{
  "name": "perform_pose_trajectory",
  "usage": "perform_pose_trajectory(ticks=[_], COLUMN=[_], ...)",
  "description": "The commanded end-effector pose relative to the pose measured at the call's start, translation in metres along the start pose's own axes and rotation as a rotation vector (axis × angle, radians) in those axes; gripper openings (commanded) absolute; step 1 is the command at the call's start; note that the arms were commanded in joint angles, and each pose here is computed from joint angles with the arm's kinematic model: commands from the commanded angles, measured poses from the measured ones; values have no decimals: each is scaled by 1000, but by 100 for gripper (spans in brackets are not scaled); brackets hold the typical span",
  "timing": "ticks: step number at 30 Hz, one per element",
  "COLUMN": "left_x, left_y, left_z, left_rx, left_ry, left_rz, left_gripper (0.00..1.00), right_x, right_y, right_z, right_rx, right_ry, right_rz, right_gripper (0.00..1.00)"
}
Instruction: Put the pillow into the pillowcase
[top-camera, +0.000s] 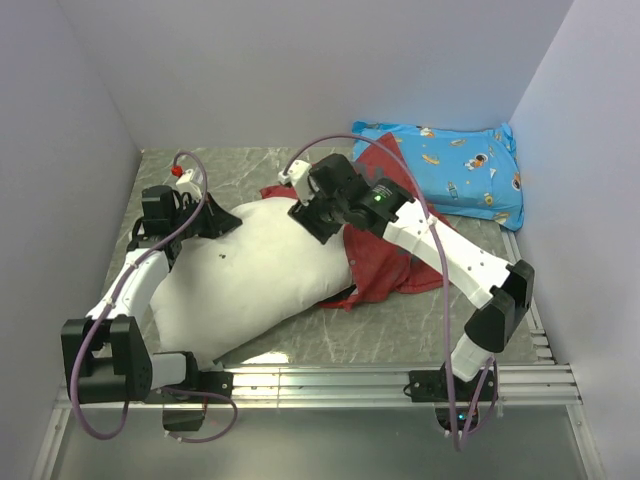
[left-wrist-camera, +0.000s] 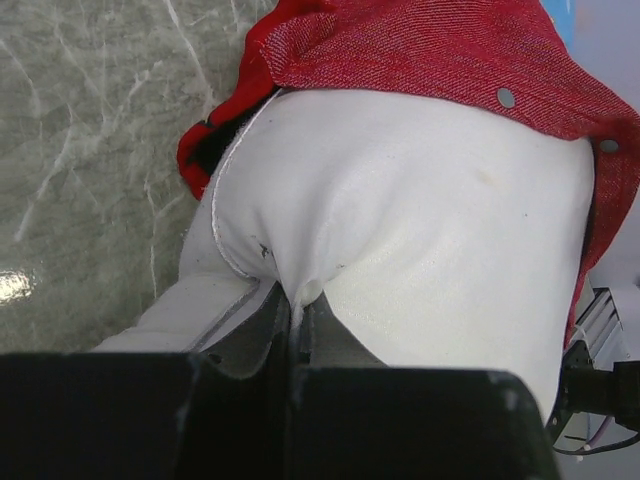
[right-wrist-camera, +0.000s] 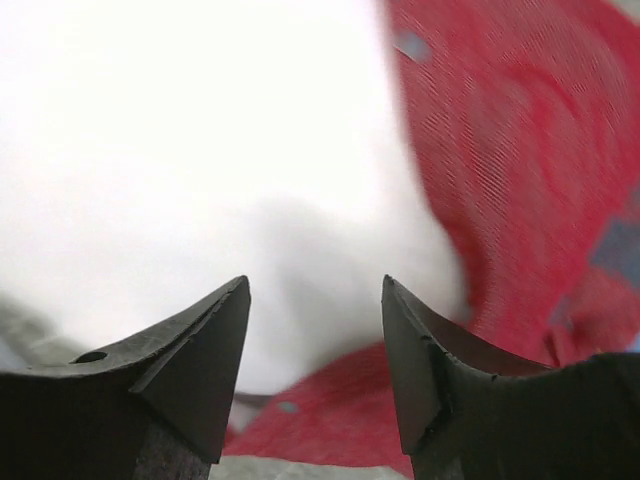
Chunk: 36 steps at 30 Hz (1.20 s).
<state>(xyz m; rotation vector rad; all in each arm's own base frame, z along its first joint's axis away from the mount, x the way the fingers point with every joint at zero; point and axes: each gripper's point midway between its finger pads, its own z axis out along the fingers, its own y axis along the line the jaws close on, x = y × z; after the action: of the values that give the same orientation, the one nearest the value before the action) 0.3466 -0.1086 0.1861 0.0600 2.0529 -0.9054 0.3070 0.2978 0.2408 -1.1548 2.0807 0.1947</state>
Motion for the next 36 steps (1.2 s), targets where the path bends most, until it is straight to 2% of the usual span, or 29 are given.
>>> perform_pose_trajectory(ticks=[1, 3, 4, 6, 8, 11, 17, 18, 21, 22, 24, 25, 26, 28, 32, 33, 36], left_x=[-3, -2, -2, -1, -1, -2, -2, -1, 0, 0, 1, 1, 0, -3, -12, -16, -30], left_y=[-3, -2, -2, -2, -3, -3, -2, -1, 2, 4, 6, 6, 6, 4, -12, -17, -37], left_z=[2, 2, 1, 1, 0, -1, -1, 0, 0, 0, 0, 1, 1, 2, 4, 3, -1], left_rx=[24, 23, 23, 19, 20, 19, 13, 7, -5, -17, -25, -21, -21, -12, 60, 79, 151], left_ry=[-12, -10, -10, -10, -13, -14, -16, -14, -12, -13, -8, -6, -8, -16, -30, -38, -70], left_rz=[9, 3, 5, 7, 8, 7, 13, 12, 16, 14, 11, 7, 2, 3, -42, -54, -93], left_gripper=[0, 0, 0, 0, 0, 0, 0, 0, 0, 0, 0, 0, 0, 0, 0, 0, 0], right_x=[-44, -46, -44, -29, -8, 4, 40, 46, 48, 42, 28, 23, 5, -5, -53, -63, -98], right_y=[46, 16, 3, -31, -53, -76, -96, -105, -117, -119, -104, -92, -73, -42, 62, 92, 150], right_z=[-48, -40, -37, -22, -12, -9, 18, 20, 20, 14, 11, 7, 2, -6, -26, -36, -58], right_rx=[-193, 13, 93, 285, 346, 423, 423, 431, 443, 437, 349, 292, 196, 80, -271, -406, -636], right_ry=[-156, -123, -96, 16, 88, 93, 210, 221, 226, 201, 149, 138, 80, 67, -33, -57, -122], right_rz=[-83, -53, -46, -41, -10, -4, 44, 69, 91, 100, 120, 121, 125, 125, 75, 67, 56], right_gripper=[66, 74, 82, 84, 85, 86, 86, 84, 62, 41, 19, 3, 0, 0, 0, 0, 0])
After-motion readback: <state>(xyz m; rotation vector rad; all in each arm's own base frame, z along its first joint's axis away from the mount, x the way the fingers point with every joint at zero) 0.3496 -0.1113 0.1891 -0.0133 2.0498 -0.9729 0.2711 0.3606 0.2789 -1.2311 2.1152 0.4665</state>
